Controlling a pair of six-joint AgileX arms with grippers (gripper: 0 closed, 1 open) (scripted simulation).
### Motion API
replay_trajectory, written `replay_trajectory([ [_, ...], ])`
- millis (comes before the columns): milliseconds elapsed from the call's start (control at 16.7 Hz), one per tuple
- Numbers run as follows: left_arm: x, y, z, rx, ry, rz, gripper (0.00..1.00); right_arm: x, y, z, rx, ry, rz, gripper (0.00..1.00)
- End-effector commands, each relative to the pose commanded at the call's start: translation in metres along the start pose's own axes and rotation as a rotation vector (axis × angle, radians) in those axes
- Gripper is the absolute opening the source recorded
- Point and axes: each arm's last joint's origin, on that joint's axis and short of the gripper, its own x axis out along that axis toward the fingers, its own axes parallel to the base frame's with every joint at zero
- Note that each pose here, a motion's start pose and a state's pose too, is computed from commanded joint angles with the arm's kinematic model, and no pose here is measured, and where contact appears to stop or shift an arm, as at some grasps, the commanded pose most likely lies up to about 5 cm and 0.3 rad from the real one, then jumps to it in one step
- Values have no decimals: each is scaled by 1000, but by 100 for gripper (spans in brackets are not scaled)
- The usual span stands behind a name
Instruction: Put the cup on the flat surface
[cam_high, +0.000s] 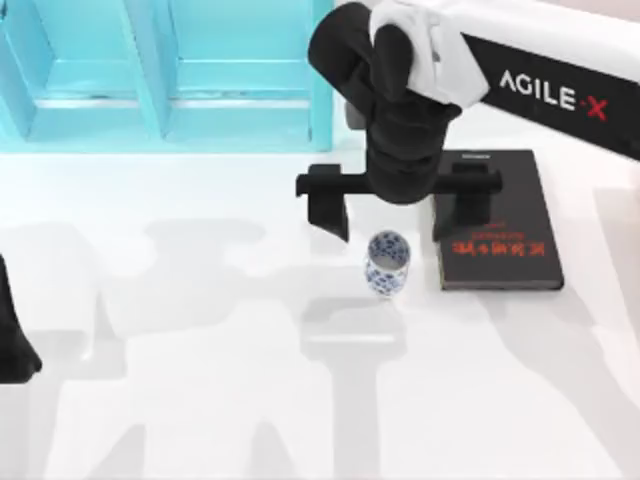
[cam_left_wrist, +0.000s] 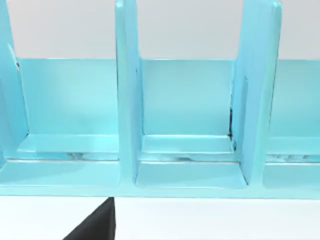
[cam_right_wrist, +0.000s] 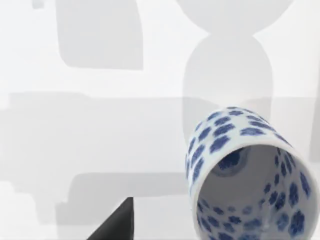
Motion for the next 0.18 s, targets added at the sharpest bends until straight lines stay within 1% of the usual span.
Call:
replay_trajectory([
  [180,0,0,0,0,0,0,100,0,0,0,0,0,0,100],
])
